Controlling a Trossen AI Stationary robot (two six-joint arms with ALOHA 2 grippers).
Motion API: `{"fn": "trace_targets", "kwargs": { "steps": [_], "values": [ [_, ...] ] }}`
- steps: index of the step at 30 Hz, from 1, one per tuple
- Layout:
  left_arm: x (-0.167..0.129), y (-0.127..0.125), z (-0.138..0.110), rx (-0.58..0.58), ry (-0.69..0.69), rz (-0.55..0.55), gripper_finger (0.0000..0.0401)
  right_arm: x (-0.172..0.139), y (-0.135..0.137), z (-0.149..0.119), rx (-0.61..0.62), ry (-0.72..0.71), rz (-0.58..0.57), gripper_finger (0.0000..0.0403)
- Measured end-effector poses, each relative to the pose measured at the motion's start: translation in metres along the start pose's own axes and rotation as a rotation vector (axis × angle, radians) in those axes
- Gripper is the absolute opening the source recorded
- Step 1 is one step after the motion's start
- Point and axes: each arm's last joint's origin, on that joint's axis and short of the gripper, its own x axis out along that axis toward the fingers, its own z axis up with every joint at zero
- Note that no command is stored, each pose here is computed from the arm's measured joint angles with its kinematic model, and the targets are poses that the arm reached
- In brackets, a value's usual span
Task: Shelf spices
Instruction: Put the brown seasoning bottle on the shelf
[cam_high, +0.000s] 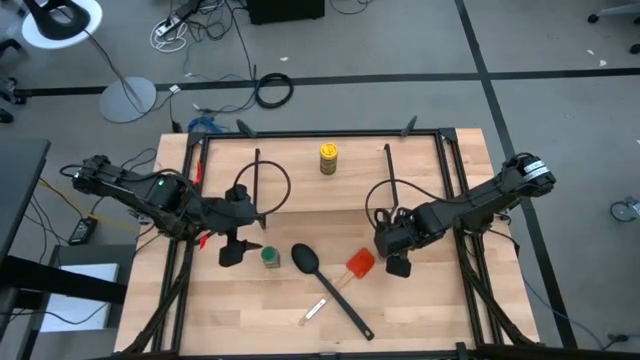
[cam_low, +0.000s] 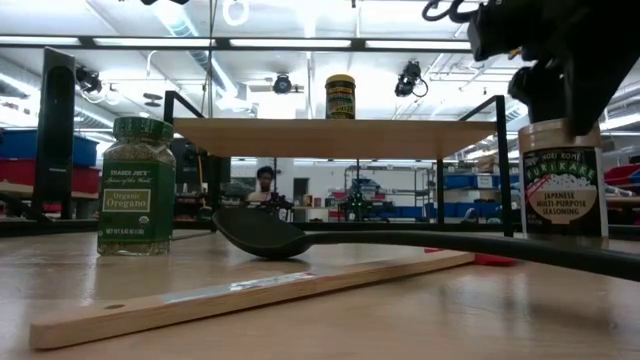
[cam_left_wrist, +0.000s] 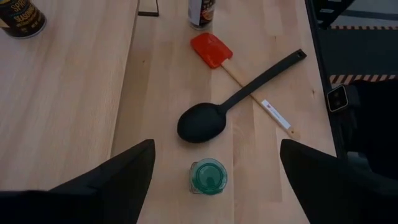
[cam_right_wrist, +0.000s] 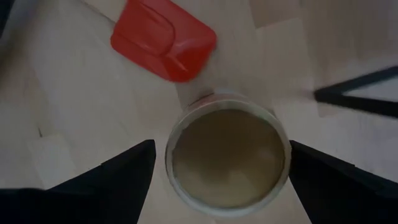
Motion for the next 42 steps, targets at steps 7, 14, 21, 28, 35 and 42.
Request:
{"fn": "trace_targets", "kwargs": {
  "steps": [7, 14, 21, 28, 35, 42],
  "values": [
    [0.0, 0.0, 0.0, 0.0, -0.004, 0.011, 0.0351, 0.01, -0.009, 0.001, 0.037, 0.042, 0.037, 0.0314],
    [0.0, 0.0, 0.0, 0.0, -0.005, 0.014, 0.0351, 0.009, -0.01, 0.003, 0.03, 0.049, 0.066, 0.027],
    [0.0, 0.0, 0.0, 0.0, -0.004, 0.013, 0.0351, -0.009, -0.004, 0.013, 0.004, 0.019, 0.121, 0.027],
    [0.0, 0.0, 0.0, 0.0, -0.004, 0.013, 0.035, -0.055, 0.005, 0.03, -0.058, -0.077, 0.18, 0.027],
    [0.0, 0.0, 0.0, 0.0, -0.004, 0.013, 0.035, -0.121, 0.004, 0.051, -0.175, -0.309, 0.183, 0.027],
    [0.0, 0.0, 0.002, 0.002, -0.018, 0.007, 0.0351, -0.159, -0.034, 0.075, -0.182, -0.472, 0.095, 0.027]
  ]
}}
